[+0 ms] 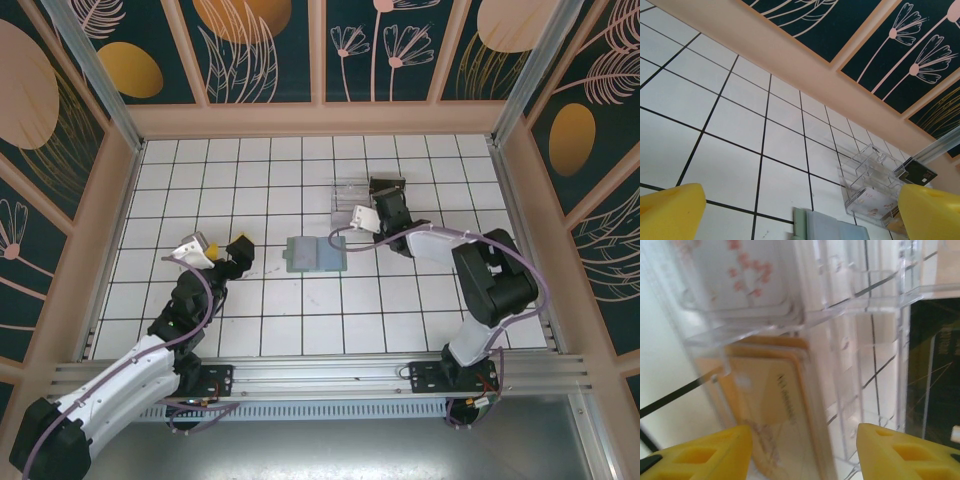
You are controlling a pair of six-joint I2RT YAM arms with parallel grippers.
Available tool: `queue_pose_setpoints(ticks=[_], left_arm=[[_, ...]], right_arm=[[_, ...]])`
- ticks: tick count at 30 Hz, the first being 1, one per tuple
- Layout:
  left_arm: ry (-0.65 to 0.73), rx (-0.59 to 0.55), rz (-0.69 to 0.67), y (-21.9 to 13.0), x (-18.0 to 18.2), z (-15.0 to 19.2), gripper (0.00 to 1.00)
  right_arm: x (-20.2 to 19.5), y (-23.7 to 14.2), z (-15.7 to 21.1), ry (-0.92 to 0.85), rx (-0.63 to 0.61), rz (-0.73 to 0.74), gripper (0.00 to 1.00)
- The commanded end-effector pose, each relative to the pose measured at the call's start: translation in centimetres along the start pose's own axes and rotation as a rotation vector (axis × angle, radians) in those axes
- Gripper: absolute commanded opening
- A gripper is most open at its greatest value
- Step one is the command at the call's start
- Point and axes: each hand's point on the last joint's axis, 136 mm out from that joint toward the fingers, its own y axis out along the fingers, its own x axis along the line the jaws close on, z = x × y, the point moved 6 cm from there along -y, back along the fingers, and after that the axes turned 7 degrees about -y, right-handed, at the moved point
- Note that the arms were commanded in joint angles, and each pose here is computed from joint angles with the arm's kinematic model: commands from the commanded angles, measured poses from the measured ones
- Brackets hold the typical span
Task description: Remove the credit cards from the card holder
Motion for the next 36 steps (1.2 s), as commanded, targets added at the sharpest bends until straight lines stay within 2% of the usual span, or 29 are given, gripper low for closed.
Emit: queue_pose_setpoints(ticks=[1,17,22,26,29,32,34,36], left_arm=[[-0.021,-0.054,0.031,-0.1,-1.1,-1.5,0.99],[-0.023,-0.048,0.039,-0.1,-1.2,-1.4,0.99],[-0.021,-0.045,0.041,-0.1,-1.2,-1.4,0.99],[-0.015,-0.035,0.034,0.1,-1.3,-1.3,0.99],[-0.004,-0.016,0.016,0.6,-1.3,-1.0,0.99],[0.018,-0.006,-0.027,1.0,-1.0,-0.9,0.99],[0.042,0.004,-0.045,1.3,-0.9,-0.7,0.99],[0.046,0.025,-0.037,1.5,-1.2,-0.5,0.99]], right_arm=[[-3.1,0.0,-0.8,0.082,-0.005,0.091,0.58],[-2.1,-2.2,-0.1,0.081,-0.041,0.077,0.61],[-3.4,-4.2,-0.3,0.158,-0.068,0.121,0.62],[-5.2,-6.8,-0.6,0.381,-0.117,0.161,0.62],[-6.3,-8.8,-1.2,0.638,-0.171,0.136,0.60],[-5.9,-9.9,-1.6,0.877,-0.209,0.061,0.59],[-5.1,-10.4,-2.4,1.038,-0.277,-0.061,0.60],[-4.3,-10.8,-3.2,1.125,-0.344,-0.139,0.60]])
